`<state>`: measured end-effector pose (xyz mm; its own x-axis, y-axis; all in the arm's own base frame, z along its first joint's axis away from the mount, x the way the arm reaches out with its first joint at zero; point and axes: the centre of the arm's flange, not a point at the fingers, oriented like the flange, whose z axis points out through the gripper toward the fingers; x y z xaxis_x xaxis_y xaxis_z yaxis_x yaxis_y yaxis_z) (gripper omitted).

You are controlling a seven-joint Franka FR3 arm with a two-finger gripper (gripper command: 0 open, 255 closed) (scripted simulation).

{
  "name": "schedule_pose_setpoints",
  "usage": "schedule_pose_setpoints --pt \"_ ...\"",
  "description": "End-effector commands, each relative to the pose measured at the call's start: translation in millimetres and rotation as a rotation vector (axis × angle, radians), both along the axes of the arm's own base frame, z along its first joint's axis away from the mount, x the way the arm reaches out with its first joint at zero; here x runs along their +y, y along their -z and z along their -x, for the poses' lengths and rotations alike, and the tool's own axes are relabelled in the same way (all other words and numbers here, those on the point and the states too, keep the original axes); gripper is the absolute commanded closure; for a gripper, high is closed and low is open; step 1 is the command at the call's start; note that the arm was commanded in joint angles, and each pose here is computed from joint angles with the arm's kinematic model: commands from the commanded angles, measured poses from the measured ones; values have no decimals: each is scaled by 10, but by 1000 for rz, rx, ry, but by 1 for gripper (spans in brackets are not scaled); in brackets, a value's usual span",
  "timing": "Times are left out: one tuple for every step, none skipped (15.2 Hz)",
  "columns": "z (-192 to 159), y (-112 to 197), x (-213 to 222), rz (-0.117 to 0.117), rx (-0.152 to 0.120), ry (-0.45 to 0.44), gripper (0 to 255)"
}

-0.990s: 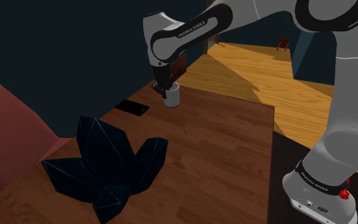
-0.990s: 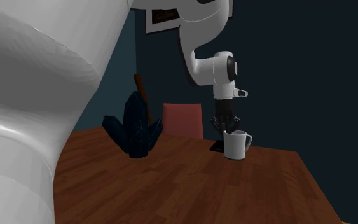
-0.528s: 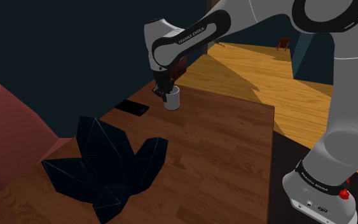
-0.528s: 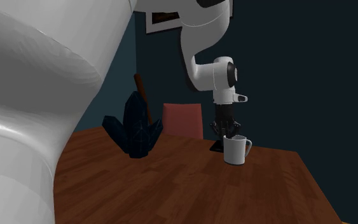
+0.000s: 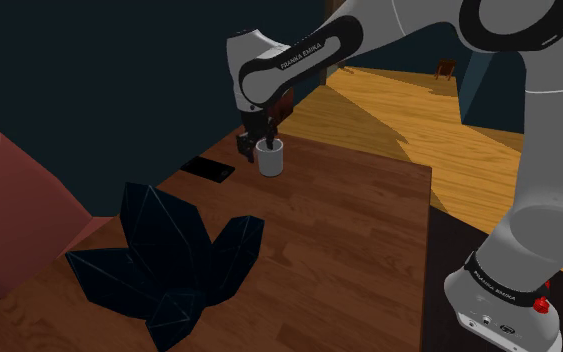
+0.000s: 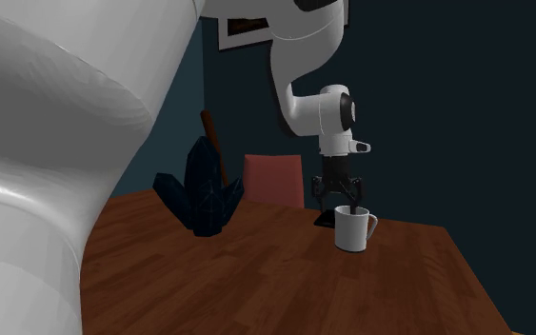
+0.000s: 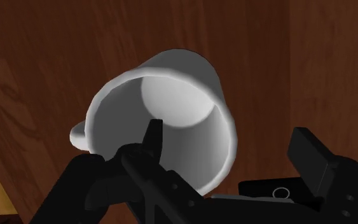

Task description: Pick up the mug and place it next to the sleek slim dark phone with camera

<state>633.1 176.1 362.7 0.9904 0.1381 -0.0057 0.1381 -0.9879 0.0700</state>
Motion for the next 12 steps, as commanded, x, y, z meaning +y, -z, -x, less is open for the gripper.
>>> schedule_pose_setpoints --pt "0 0 0 0 0 0 0" --pt "0 0 0 0 0 0 0" --pt "0 -132 10 0 0 0 0" --pt "1 -263 19 0 0 0 0" --pt "1 -395 28 0 0 0 0" --pt "2 -499 36 0 0 0 0" --pt "2 -499 36 0 0 0 0" --pt "2 -499 36 0 0 0 0" --pt "2 -499 36 0 0 0 0" --pt "2 -499 36 0 0 0 0" --pt "2 -499 36 0 0 0 0" --pt "2 -499 36 0 0 0 0"
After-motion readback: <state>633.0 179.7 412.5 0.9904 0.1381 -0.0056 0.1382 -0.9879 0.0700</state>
